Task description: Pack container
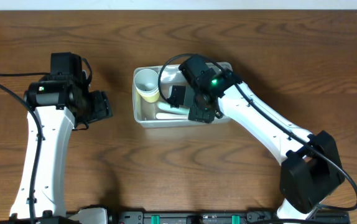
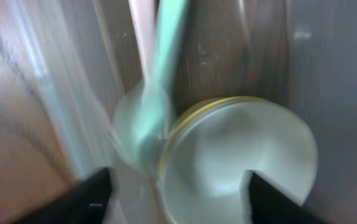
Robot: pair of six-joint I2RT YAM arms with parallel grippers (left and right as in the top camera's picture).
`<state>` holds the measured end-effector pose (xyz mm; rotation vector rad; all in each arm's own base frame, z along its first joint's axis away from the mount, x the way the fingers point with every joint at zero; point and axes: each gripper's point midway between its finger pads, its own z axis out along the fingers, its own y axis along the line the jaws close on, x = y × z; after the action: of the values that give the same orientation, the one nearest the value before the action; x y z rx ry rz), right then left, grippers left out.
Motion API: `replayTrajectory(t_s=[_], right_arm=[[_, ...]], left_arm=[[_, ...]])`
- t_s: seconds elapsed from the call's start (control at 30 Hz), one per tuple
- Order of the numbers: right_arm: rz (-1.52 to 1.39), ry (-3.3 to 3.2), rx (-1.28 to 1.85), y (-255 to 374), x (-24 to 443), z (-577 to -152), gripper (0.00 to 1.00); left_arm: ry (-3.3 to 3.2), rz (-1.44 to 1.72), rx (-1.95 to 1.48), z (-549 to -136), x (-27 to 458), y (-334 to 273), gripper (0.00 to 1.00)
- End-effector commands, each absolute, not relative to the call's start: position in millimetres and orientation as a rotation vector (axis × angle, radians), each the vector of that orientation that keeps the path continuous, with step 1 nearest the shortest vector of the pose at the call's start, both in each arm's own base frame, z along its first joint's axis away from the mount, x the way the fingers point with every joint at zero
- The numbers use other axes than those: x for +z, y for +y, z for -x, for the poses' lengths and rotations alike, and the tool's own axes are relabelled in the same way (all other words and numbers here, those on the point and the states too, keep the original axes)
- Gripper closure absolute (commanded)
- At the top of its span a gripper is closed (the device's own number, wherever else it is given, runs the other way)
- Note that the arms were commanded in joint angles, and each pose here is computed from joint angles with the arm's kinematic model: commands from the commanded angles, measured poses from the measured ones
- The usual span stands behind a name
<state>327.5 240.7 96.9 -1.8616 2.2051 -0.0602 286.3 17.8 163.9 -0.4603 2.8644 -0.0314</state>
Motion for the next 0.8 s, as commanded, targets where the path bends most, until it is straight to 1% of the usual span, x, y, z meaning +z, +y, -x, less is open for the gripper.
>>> replayTrajectory(t_s=[0.0, 0.03, 0.07, 0.13, 0.27, 0.3, 0.33, 0.47, 0.5, 0.53, 0.6, 0.67, 0.7, 0.73, 0.77], right_arm=[[1.849, 2.248, -0.040, 240, 94, -322, 0.13], [1.849, 2.248, -0.041, 240, 94, -322, 0.12], [1.847, 2.246, -0.041, 240, 94, -322, 0.14], [1.804, 2.252, -0.037, 243, 95, -326, 0.22], [1.530, 2.350, -0.018, 249, 107, -341, 0.23], [1.407, 2.374, -0.024, 248, 116, -349, 0.23], [1.344, 2.385, -0.030, 246, 121, -353, 0.22], [0.834, 2.441, -0.027, 217, 164, -385, 0.18], [0.715, 2.459, -0.007, 206, 171, -390, 0.18], [0.619, 2.475, 0.005, 195, 176, -394, 0.20], [0.423, 2.528, 0.018, 170, 178, -400, 0.34], [0.240, 2.594, 0.012, 142, 171, -402, 0.55], [0.176, 2.627, 0.007, 131, 165, -401, 0.69], [0.130, 2.659, 0.008, 122, 160, -400, 0.89], [0.090, 2.699, 0.016, 114, 153, -397, 0.99]], left_arm=[[2.853, 0.472, -0.035, -285, 167, 18, 0.25], [2.853, 0.472, -0.035, -285, 167, 18, 0.26], [2.853, 0.472, -0.035, -285, 167, 18, 0.26], [2.853, 0.472, -0.035, -285, 167, 18, 0.26], [2.853, 0.471, -0.034, -285, 167, 18, 0.26], [2.852, 0.471, -0.035, -285, 167, 18, 0.26], [2.851, 0.471, -0.035, -285, 167, 18, 0.25], [2.850, 0.438, -0.032, -287, 167, 18, 0.26], [2.852, 0.425, -0.030, -287, 167, 18, 0.26], [2.852, 0.425, -0.030, -287, 167, 18, 0.26], [2.851, 0.426, -0.030, -287, 168, 18, 0.26], [2.851, 0.426, -0.030, -287, 168, 18, 0.25], [2.851, 0.426, -0.030, -287, 168, 18, 0.26], [2.851, 0.426, -0.030, -287, 167, 18, 0.25], [2.851, 0.426, -0.030, -287, 167, 18, 0.26]])
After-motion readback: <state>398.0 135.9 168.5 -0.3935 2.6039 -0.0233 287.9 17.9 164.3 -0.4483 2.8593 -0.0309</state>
